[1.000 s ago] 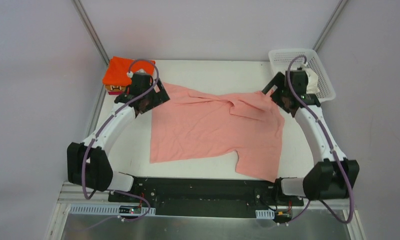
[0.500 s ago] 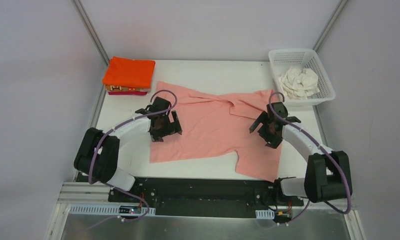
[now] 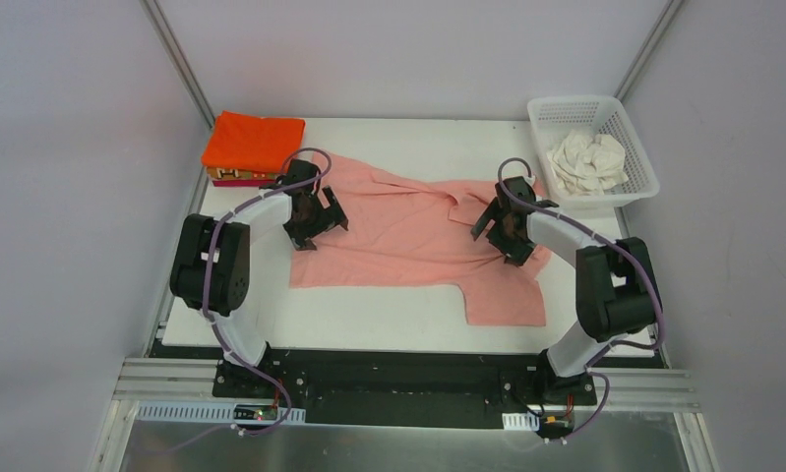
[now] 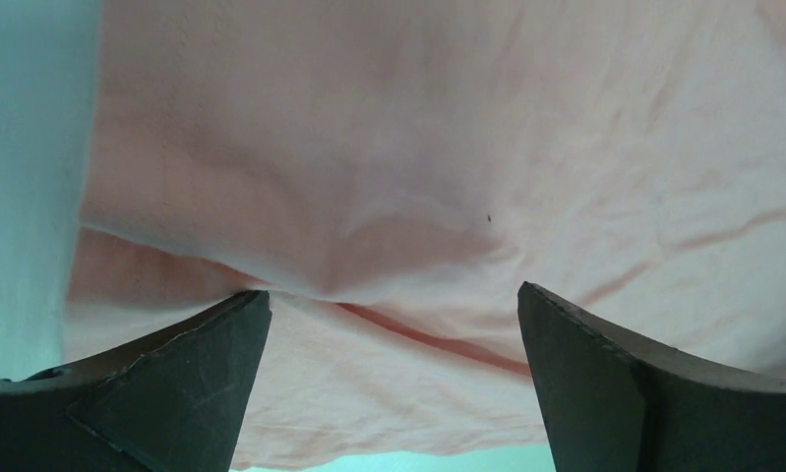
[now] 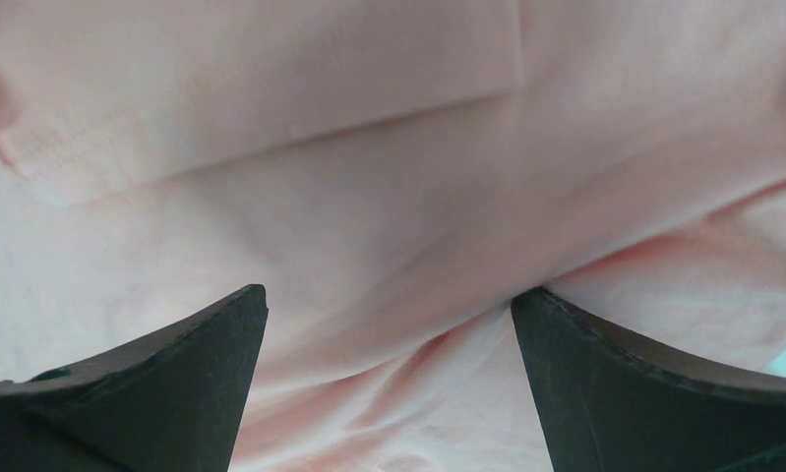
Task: Fold and stack the t-shirts
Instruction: Flatten out the tshirt
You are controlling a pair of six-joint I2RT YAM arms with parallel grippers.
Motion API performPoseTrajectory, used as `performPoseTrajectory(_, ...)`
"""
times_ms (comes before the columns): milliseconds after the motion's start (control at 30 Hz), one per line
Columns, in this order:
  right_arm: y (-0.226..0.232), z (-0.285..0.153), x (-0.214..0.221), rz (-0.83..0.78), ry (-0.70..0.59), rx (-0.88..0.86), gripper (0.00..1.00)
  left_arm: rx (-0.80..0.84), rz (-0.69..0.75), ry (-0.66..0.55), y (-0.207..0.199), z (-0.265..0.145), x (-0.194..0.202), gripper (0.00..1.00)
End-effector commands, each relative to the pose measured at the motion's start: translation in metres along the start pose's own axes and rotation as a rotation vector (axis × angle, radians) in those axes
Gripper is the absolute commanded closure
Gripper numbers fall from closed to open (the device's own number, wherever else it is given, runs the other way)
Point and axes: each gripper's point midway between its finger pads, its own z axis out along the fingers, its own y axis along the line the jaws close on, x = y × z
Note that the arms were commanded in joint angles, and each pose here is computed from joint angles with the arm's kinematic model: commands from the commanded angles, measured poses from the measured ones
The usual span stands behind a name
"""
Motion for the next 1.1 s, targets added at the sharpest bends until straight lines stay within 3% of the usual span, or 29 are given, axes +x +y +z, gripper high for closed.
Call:
performPoseTrajectory(0, 0.023, 0.016, -0.018, 0.035, -0.055, -0.006, 0.0, -0.081, 0.006, -0.01, 0.025, 0.027, -0.02, 0.01)
performPoseTrajectory(200, 0.055, 0.007, -0.035, 0.031, -0.086, -0.073, 0.0, -0.06, 0.026, -0.062, 0.014, 0.017, -0.049, 0.01)
performPoseTrajectory(400, 0.044, -0.063, -0.059, 0.051, -0.234, -0.114, 0.0, 0.018, 0.021, -0.125, 0.006, -0.034, -0.046, 0.01)
performPoseTrajectory(567, -0.001, -0.113, -0.056, 0.1, -0.351, -0.114, 0.0, -0.025, -0.067, -0.208, 0.041, -0.081, -0.017, 0.01)
performPoseTrajectory(800, -0.066, -0.128, -0.04, 0.179, -0.404, -0.064, 0.0, -0.161, -0.205, -0.245, 0.107, -0.104, 0.036, 0.01)
performPoseTrajectory(1067, -0.074, -0.13, -0.03, 0.173, -0.4, -0.089, 0.0, -0.299, -0.3, -0.304, 0.139, -0.099, 0.028, 0.01)
